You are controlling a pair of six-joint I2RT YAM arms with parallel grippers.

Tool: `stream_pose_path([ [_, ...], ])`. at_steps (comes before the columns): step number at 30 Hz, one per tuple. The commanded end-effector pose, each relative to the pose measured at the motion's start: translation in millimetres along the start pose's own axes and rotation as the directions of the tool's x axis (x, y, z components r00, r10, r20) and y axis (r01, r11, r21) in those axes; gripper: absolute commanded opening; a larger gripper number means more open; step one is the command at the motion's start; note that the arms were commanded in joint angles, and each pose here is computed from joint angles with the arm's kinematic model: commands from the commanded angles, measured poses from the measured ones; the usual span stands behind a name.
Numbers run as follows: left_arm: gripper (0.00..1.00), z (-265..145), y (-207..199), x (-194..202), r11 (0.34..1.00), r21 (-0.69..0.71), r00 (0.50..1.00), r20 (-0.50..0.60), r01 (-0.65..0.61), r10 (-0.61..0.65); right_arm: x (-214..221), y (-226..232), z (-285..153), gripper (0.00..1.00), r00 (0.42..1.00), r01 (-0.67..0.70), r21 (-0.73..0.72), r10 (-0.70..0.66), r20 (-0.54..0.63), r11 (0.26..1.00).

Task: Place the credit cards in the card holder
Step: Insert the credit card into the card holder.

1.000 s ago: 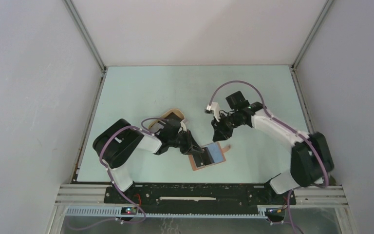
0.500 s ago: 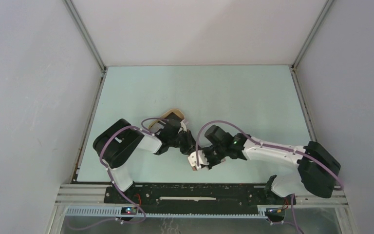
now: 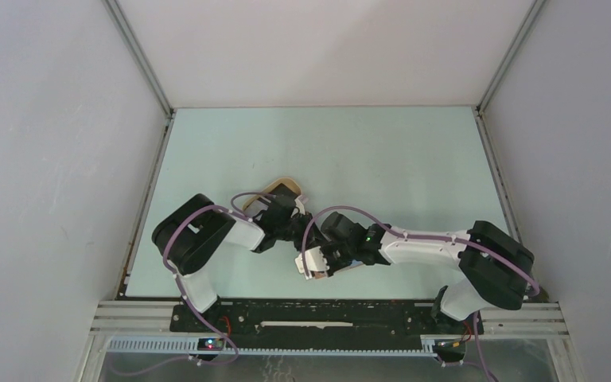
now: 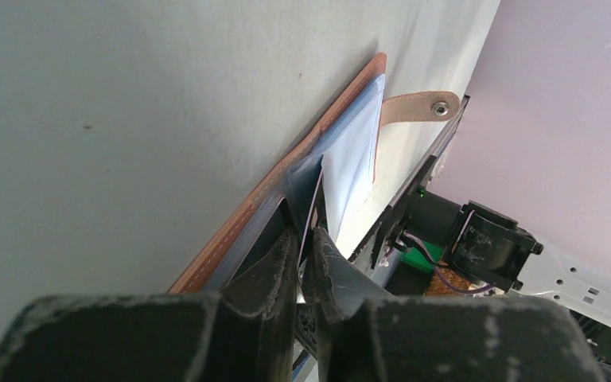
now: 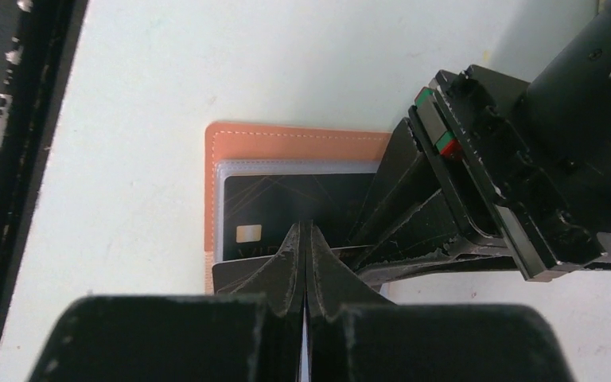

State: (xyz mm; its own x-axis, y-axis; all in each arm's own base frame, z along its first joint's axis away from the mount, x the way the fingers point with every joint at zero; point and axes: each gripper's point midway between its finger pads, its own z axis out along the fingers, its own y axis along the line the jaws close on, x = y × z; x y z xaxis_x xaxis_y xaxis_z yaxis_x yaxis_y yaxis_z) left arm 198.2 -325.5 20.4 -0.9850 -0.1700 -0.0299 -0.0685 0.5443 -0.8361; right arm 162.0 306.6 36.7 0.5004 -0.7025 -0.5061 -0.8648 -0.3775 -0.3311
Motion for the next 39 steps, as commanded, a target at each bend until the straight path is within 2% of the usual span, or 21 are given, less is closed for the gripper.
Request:
stream_pose_path([
  [1,0.17,3.9,24.5,5.2,0.995,-0.096,1.0,-0.01,0.017,-0.018,-3.6,-18.6,-0.1,0.0,1.0,0.008,0.065,-0.007,-0.023,0.998],
  [24,0.28,3.5,26.5,5.5,0.994,-0.108,1.0,-0.015,0.012,-0.014,22.3,-20.6,-11.4,0.0,0.995,-0.048,0.068,0.054,-0.087,0.997],
  [39,0.32,3.2,24.7,4.3,0.995,-0.099,1.0,-0.008,0.006,-0.007,47.1,-23.6,-23.4,0.0,0.982,-0.14,0.075,0.148,-0.117,0.987],
])
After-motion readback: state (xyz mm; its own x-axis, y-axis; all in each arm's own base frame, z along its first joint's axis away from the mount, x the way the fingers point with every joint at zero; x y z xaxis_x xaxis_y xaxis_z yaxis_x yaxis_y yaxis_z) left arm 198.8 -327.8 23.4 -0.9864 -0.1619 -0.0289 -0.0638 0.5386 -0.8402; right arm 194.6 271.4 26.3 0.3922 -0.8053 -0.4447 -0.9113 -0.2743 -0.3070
